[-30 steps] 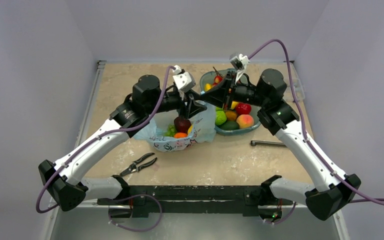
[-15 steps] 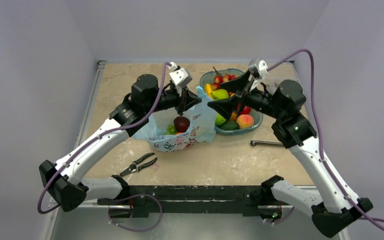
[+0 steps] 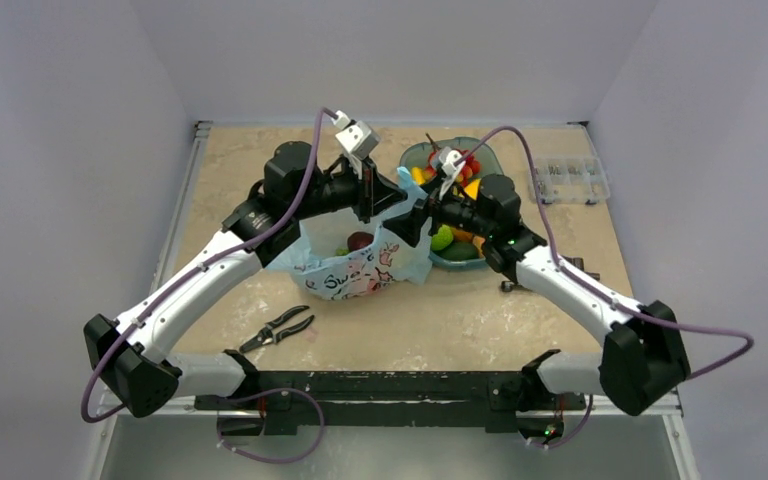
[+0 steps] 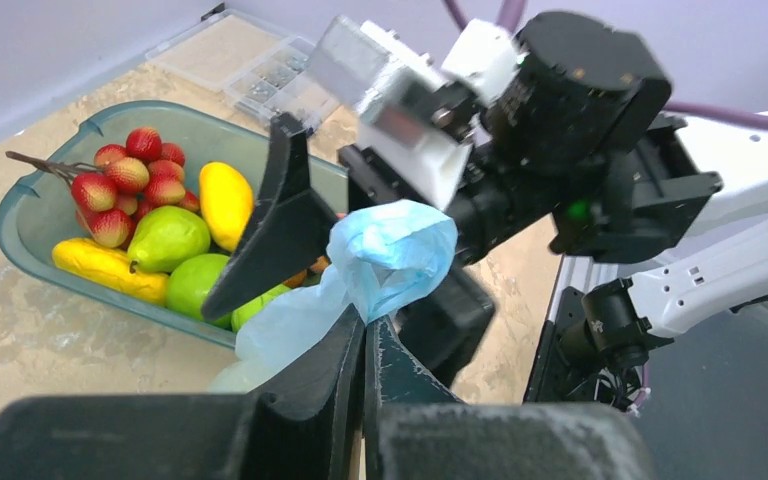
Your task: Place the fake fruits into the plastic bag and tie a complex knot
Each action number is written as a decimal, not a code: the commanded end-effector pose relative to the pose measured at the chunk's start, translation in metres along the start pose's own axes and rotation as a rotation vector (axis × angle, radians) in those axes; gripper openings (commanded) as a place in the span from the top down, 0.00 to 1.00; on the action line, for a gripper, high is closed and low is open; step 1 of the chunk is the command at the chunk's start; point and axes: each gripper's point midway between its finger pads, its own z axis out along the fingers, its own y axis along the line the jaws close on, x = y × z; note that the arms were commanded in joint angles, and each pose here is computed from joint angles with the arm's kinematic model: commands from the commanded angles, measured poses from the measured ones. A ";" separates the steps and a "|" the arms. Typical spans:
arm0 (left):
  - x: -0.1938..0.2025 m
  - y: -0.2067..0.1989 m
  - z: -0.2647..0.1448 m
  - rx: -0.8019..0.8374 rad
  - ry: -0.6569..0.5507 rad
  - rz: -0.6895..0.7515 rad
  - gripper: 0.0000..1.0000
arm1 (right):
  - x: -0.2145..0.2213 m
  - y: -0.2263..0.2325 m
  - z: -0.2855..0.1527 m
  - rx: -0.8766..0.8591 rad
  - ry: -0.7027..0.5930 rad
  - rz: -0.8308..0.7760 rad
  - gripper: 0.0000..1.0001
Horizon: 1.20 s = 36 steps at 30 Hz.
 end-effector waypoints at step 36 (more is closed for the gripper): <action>0.062 0.064 -0.027 -0.070 0.241 1.092 0.00 | 0.009 0.041 0.026 -0.241 -0.056 -0.200 1.00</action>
